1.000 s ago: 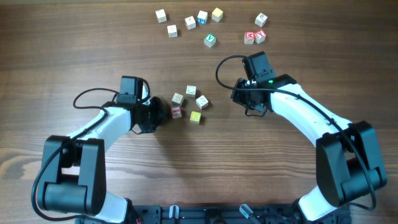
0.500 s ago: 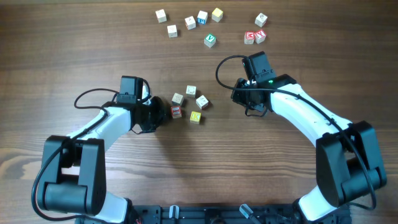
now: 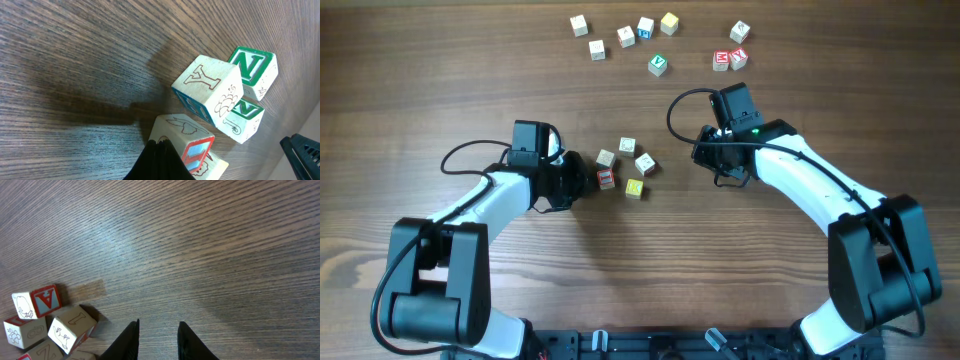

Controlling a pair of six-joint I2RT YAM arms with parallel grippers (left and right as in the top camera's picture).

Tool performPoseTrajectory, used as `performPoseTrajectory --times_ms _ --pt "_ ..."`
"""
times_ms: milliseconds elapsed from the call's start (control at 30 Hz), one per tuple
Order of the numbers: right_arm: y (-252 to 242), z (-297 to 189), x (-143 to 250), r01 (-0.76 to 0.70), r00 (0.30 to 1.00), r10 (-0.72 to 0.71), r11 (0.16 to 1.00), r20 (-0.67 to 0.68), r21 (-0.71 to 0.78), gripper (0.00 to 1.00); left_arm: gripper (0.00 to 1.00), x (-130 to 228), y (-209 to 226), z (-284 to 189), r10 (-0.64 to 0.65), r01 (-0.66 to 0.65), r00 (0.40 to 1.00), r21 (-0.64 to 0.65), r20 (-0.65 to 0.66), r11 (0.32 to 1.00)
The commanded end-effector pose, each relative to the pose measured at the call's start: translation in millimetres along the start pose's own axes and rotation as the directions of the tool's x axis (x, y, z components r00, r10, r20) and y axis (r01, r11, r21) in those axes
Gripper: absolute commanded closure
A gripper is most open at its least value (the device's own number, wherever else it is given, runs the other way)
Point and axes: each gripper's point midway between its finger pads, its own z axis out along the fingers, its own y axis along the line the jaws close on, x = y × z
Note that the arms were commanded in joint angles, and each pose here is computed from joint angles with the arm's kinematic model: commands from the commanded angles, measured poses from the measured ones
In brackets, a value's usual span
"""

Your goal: Form a circle

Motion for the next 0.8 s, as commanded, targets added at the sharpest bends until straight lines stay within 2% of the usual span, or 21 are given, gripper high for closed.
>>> performPoseTrajectory --times_ms 0,267,600,767 --pt "-7.7 5.7 1.8 -0.008 1.0 0.008 0.999 0.002 0.032 0.73 0.96 9.5 5.1 4.5 -0.023 0.022 0.999 -0.009 -0.04 1.0" --pt "-8.1 5.7 2.2 -0.008 1.0 0.008 0.999 0.0 0.034 0.73 0.96 34.4 26.2 1.2 -0.101 0.088 0.987 -0.102 -0.129 0.991" --pt "-8.1 5.7 2.2 -0.008 1.0 0.008 0.999 0.0 0.034 0.73 0.96 54.5 6.9 3.8 -0.074 0.07 0.973 -0.027 -0.22 0.997" --pt "-8.3 5.7 2.4 -0.008 1.0 0.008 0.999 -0.001 0.035 0.73 0.96 58.1 -3.8 9.0 -0.049 0.049 0.975 -0.006 -0.218 0.999"
